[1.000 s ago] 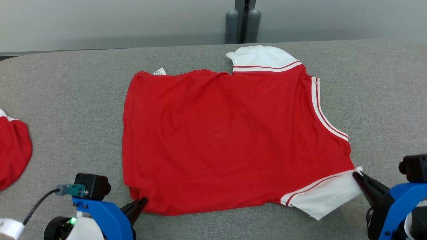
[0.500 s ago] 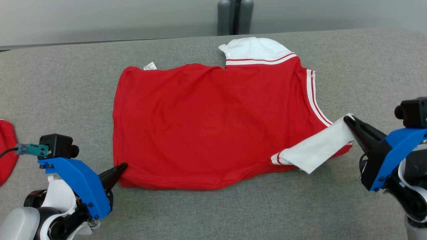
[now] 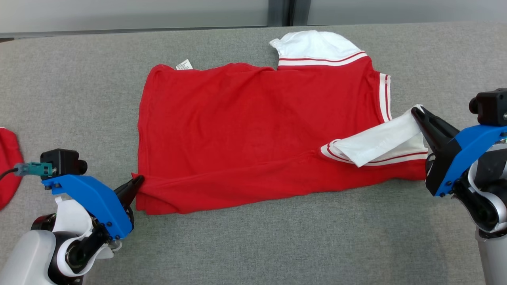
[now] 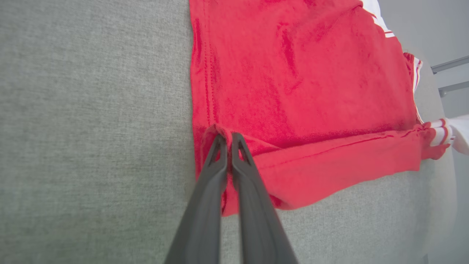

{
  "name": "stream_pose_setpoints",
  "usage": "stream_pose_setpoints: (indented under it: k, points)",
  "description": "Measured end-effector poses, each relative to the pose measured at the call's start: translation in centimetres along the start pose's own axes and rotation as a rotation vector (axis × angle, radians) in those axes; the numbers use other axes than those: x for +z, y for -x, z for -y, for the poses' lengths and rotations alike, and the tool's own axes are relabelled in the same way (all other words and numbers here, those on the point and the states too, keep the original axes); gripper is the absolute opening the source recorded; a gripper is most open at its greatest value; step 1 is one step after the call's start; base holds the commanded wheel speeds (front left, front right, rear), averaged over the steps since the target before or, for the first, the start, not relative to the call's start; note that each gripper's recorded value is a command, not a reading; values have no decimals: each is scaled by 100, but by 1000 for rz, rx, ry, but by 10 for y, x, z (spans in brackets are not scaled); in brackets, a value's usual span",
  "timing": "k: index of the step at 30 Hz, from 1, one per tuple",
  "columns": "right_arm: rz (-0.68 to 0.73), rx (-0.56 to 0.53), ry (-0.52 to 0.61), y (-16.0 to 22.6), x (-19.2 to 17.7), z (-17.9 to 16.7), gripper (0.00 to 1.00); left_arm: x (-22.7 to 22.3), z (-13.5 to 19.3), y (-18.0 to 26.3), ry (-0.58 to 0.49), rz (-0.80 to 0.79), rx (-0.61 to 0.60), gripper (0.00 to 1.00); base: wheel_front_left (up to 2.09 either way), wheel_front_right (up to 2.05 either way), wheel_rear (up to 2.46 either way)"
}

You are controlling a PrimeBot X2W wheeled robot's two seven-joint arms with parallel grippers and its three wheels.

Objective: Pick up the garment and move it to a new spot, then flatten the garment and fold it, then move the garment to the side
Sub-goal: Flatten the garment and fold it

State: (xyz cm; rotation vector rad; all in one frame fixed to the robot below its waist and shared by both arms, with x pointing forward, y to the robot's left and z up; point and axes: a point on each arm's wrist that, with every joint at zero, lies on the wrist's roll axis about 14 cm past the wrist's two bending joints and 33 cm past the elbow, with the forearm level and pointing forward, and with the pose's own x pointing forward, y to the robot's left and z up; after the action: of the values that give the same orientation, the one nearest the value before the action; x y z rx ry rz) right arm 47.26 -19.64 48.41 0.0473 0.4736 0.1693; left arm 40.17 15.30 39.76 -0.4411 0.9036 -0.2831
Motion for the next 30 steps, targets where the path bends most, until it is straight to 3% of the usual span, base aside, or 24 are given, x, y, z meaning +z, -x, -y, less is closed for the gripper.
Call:
stream_pose_setpoints:
  k: [7,8,9,10,11,12,20,24,27,30]
  points:
    - [-9,3,-6,-12,-6,0,0,6,-2,-7,14,41,0,0,0,0,0]
    - [-5,2,-7,-13,-7,0,7,7,-2,-8,14,51,-1,0,0,0,0]
    - [1,1,-8,-14,-6,1,28,9,-3,-9,12,61,3,5,0,0,0]
    - [6,1,-8,-15,-5,1,49,11,-2,-10,8,70,2,30,0,0,0]
    - [16,0,-10,-15,-3,1,100,13,-3,-11,10,79,1,78,0,0,0]
    - [33,-3,-13,-16,-1,2,100,14,-3,-12,13,88,2,100,0,0,0]
    - [134,-35,18,-15,17,7,100,30,3,-10,15,208,-17,100,0,0,0]
    - [176,-48,10,-10,25,10,100,37,-1,0,-47,306,13,100,0,0,0]
    - [149,-74,2,-4,14,16,100,35,-2,7,-89,375,37,100,0,0,0]
    - [111,-103,-17,3,-1,23,100,26,1,9,-67,425,45,100,0,0,0]
